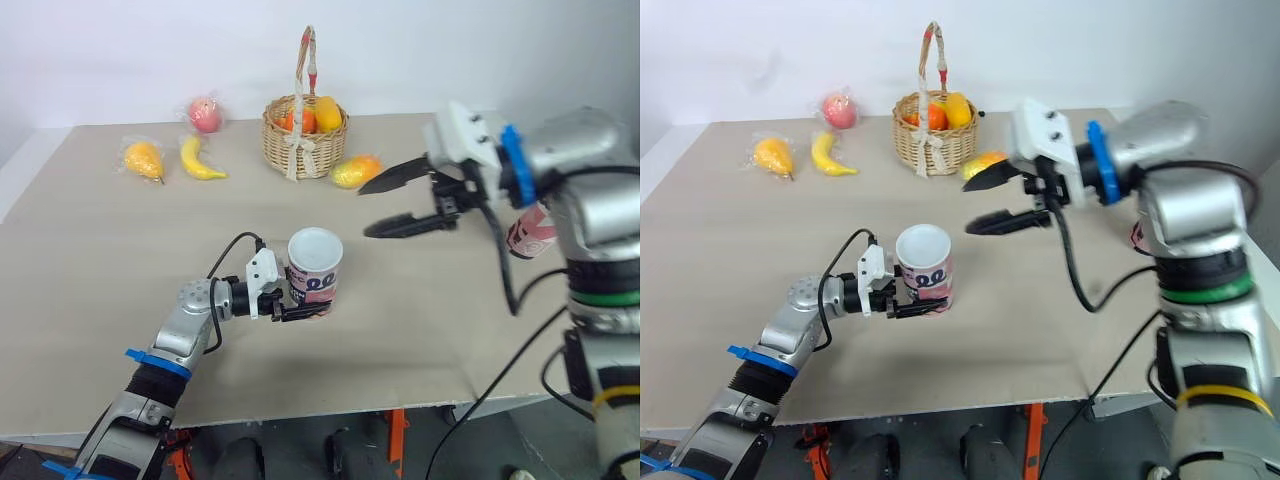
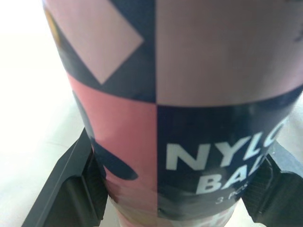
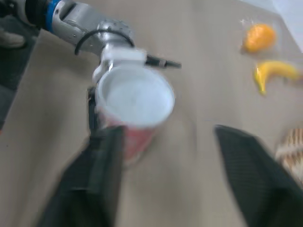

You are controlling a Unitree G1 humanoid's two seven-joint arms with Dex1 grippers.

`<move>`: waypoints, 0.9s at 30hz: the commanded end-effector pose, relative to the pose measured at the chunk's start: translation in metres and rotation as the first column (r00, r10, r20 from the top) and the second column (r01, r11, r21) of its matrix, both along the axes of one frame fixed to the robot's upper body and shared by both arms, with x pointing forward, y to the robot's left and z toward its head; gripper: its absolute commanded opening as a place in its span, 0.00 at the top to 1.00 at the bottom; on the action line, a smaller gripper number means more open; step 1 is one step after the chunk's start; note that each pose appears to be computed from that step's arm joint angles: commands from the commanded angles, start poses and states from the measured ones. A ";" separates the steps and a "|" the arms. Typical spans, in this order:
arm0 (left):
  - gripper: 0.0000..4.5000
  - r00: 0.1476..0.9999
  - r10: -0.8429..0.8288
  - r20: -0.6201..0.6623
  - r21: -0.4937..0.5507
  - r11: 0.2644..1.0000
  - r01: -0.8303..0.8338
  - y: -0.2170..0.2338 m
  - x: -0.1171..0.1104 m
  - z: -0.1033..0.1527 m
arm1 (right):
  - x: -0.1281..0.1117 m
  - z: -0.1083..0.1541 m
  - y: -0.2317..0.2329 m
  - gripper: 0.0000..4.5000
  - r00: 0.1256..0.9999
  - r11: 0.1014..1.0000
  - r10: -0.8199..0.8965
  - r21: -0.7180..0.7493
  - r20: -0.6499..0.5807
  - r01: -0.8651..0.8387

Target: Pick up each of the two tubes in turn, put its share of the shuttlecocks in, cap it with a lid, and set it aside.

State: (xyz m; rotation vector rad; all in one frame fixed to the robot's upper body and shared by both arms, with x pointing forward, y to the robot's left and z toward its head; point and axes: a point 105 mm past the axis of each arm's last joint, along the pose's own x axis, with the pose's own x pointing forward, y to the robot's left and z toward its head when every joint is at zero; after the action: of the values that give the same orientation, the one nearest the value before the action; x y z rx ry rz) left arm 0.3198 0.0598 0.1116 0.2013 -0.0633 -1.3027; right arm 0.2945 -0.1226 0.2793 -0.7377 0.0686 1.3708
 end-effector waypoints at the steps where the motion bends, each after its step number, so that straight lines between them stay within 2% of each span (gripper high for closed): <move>1: 0.29 0.996 0.057 -0.065 0.036 0.998 -0.054 0.011 0.006 -0.015 | -0.009 0.007 -0.011 0.28 0.996 0.993 -0.089 0.083 0.018 0.088; 4: 0.29 0.997 0.040 -0.069 0.022 0.999 -0.038 0.009 0.006 -0.012 | -0.012 -0.009 -0.015 0.28 0.990 0.985 -0.136 0.106 -0.024 0.138; 5: 0.13 0.997 0.017 -0.079 0.016 1.000 -0.016 0.007 0.005 -0.010 | -0.010 -0.019 -0.015 0.27 0.986 0.979 -0.155 0.121 -0.059 0.161; 7: 0.01 0.995 -0.032 -0.090 -0.002 0.999 0.032 0.003 0.001 -0.005 | -0.009 -0.037 -0.012 0.27 0.976 0.967 -0.181 0.157 -0.123 0.199; 11: 0.01 0.992 -0.063 -0.107 -0.034 0.998 0.060 0.007 -0.002 0.005 | -0.011 -0.060 0.006 0.27 0.965 0.936 -0.147 0.286 -0.216 0.207; 13: 0.01 0.996 -0.020 -0.091 -0.008 1.000 0.019 0.022 -0.001 0.003 | -0.018 -0.079 0.013 0.27 0.958 0.940 -0.115 0.285 -0.262 0.190; 15: 0.01 0.995 0.007 -0.100 0.013 1.000 -0.006 0.037 -0.005 0.001 | -0.023 -0.086 0.018 0.27 0.954 0.943 -0.086 0.286 -0.286 0.171; 20: 0.01 0.977 -0.057 -0.203 0.079 0.994 0.075 0.064 -0.037 -0.001 | -0.028 -0.103 0.018 0.27 0.948 0.964 -0.057 0.230 -0.315 0.134; 23: 0.01 0.980 0.035 -0.198 0.108 0.994 -0.014 0.098 -0.049 0.014 | -0.020 -0.115 0.031 0.27 0.949 0.965 -0.049 0.229 -0.313 0.125; 27: 0.01 0.972 0.094 -0.217 0.045 0.995 -0.087 0.118 -0.060 0.039 | -0.017 -0.135 0.043 0.27 0.965 0.981 -0.047 0.171 -0.259 0.094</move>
State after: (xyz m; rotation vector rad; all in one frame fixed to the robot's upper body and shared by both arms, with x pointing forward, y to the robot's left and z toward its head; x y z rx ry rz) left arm 0.2643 0.1762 0.1287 0.1084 0.2190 -1.2302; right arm 0.2762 -0.0842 0.1441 -0.3420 0.2098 1.3778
